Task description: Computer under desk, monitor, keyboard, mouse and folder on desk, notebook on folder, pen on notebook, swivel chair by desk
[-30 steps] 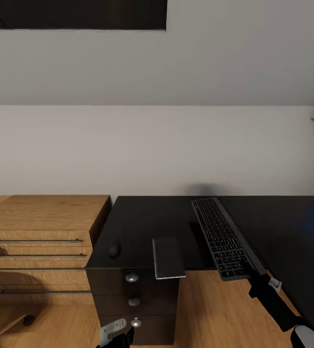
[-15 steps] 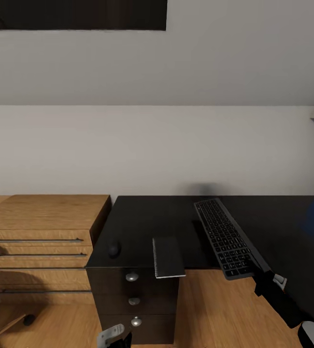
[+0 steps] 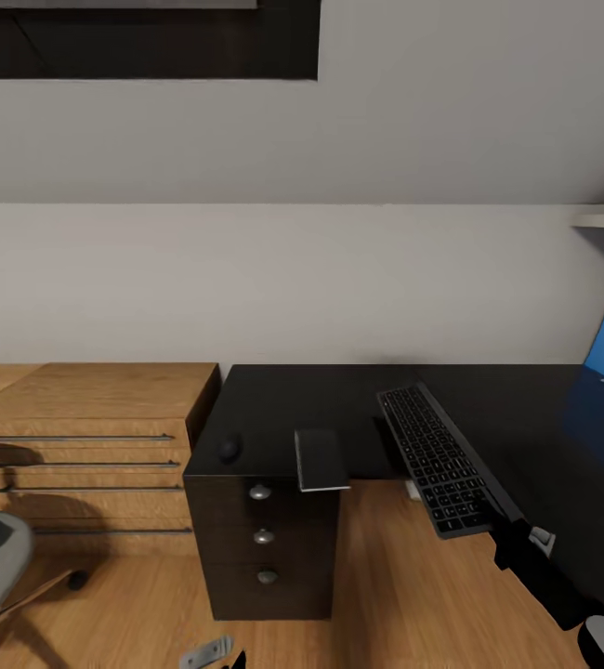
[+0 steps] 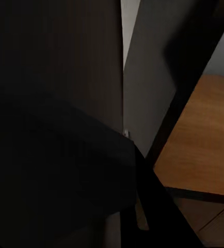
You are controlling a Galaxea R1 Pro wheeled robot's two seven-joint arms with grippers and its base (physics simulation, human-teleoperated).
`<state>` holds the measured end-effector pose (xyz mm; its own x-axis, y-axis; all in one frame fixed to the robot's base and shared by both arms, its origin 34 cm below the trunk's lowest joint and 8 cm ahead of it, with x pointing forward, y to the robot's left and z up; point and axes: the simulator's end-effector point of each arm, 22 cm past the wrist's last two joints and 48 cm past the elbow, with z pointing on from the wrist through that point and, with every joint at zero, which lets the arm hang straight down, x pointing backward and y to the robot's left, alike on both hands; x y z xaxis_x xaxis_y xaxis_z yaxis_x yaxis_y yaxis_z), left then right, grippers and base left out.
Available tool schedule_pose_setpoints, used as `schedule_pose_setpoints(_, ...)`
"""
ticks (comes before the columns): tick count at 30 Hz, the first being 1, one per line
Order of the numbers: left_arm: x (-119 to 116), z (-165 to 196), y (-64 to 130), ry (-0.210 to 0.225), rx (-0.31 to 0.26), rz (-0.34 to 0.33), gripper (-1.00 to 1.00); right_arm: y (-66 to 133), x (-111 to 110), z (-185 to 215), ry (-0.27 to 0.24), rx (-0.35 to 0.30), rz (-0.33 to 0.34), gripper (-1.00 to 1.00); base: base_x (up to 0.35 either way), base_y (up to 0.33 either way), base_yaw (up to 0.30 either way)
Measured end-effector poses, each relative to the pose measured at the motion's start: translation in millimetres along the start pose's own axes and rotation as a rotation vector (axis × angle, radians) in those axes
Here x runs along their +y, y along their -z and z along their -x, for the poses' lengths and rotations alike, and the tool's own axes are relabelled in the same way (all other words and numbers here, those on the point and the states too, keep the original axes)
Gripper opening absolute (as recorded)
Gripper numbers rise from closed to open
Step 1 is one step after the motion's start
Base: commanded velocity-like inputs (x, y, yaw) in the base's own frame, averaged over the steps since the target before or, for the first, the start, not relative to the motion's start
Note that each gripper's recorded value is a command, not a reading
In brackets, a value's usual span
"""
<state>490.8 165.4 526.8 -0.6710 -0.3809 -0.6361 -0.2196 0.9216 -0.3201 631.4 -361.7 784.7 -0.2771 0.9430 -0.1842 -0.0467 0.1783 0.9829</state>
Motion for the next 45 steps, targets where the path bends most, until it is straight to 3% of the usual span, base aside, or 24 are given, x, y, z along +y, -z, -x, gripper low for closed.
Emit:
schedule_pose_setpoints(9, -0.9, -0.6, 0.0, 0.0, 0.001, -0.001, 1.0, 0.0, -0.3, -0.3, -0.005, 0.0, 0.0, -1.0, -0.328, 0.0, 0.0)
schedule_pose_setpoints(12, -1.3, -0.8, 0.1, -0.001, 0.001, -0.002, 1.0, -0.4, 4.0, -1.2, -0.008, 0.0, 0.02, -1.0, -0.324, 0.0, 0.0)
schedule_pose_setpoints(13, -1.8, -1.1, 0.1, -0.002, 0.001, -0.003, 1.0, -0.1, 16.5, -2.8, -0.01, 0.004, 0.077, -1.0, -0.318, 0.0, 0.0)
schedule_pose_setpoints(14, -1.8, -1.0, 0.2, -0.002, 0.001, -0.003, 1.0, 0.1, 19.4, -2.0, -0.012, 0.002, 0.09, -1.0, -0.319, 0.0, 0.0)
schedule_pose_setpoints(20, -0.9, -0.7, 0.1, 0.001, 0.001, -0.001, 1.0, 0.4, 23.2, -3.8, -0.008, 0.005, 0.109, -1.0, -0.329, 0.0, 0.0)
schedule_pose_setpoints(45, -1.0, -0.7, 0.0, 0.0, 0.001, -0.001, 1.0, 0.4, 22.7, -6.3, -0.012, 0.008, 0.114, -1.0, -0.333, -0.019, 0.0)
